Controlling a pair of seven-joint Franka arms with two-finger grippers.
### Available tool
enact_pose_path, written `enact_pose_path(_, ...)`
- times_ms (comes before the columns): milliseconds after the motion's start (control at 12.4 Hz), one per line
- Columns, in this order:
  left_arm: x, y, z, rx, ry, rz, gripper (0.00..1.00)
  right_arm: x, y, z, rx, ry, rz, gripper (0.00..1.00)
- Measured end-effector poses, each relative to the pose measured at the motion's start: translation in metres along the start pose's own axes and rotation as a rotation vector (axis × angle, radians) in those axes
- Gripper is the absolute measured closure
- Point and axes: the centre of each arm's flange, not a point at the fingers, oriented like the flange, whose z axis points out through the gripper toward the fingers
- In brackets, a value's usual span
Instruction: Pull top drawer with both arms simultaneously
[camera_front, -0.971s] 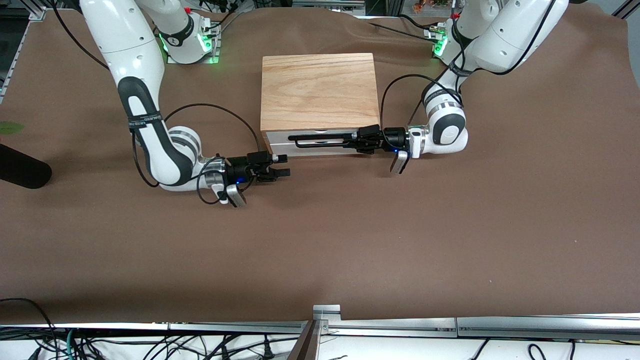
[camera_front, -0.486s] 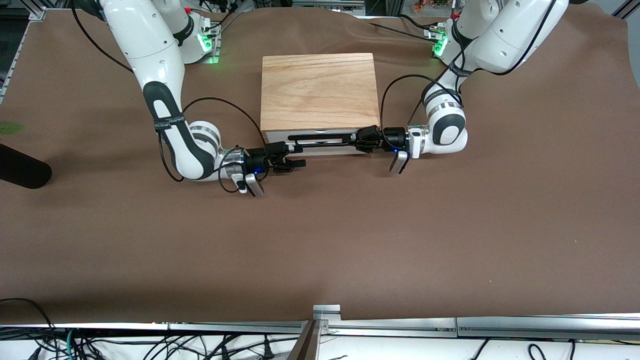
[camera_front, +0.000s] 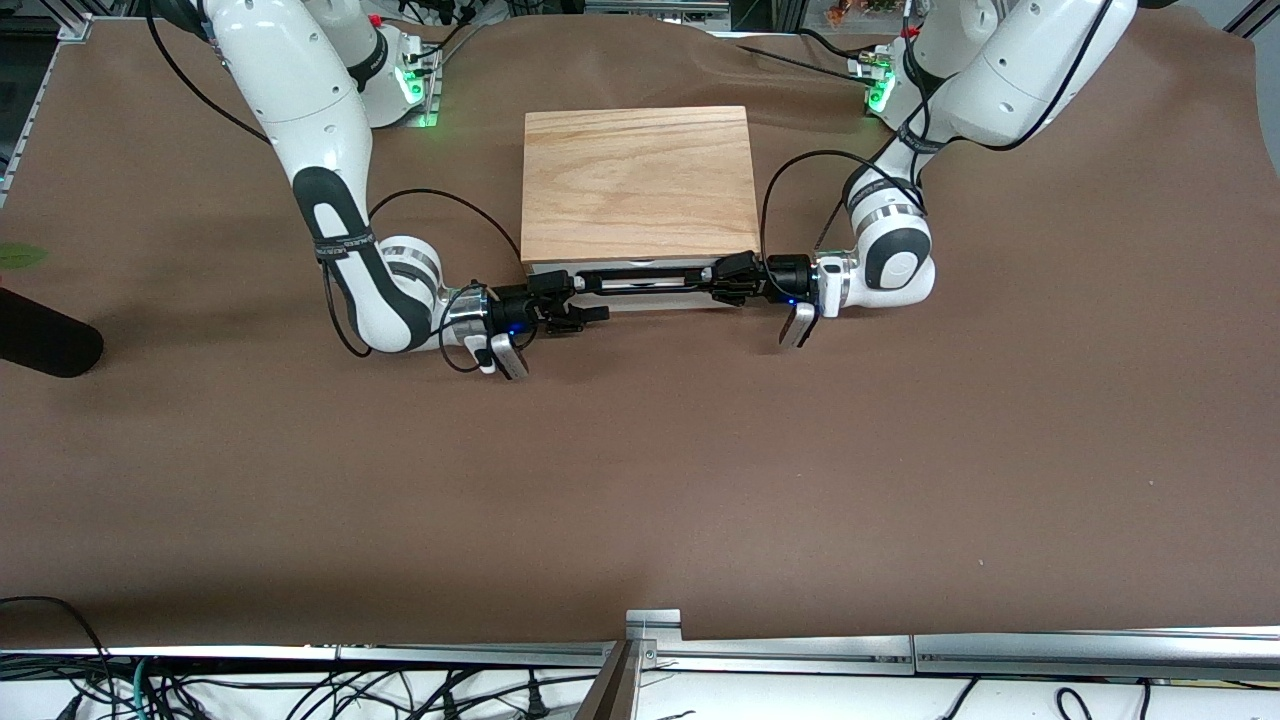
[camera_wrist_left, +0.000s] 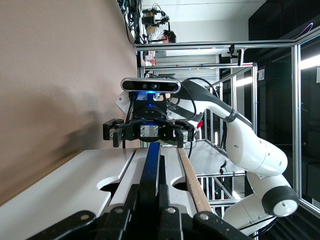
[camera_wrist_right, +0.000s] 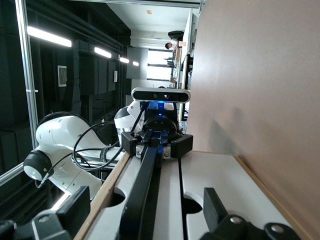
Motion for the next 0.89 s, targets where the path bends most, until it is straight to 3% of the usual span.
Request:
enact_pose_path(243, 0.0, 0.0, 0.0, 0.0, 0.0, 0.0, 0.81, -0.0032, 0.0018, -0.0006, 0.001, -0.001, -0.001, 0.06)
enact_pose_path(405, 0.0, 0.0, 0.0, 0.0, 0.0, 0.0, 0.81, -0.0035, 0.0019, -0.0006, 0.001, -0.001, -0.004, 0.27)
enact_pose_path(486, 0.0, 0.0, 0.0, 0.0, 0.0, 0.0, 0.81, -0.0039, 0.002, -0.0006, 0.002, -0.001, -0.004, 0.27)
enact_pose_path(648, 0.0, 0.0, 0.0, 0.0, 0.0, 0.0, 0.81, -0.0045, 0.0004, -0.0003, 0.007, -0.003, -0.007, 0.42)
enact_pose_path(890, 0.0, 0.0, 0.0, 0.0, 0.0, 0.0, 0.81, -0.008, -0.005, -0.0006, 0.012, -0.005, -0.009, 0.42)
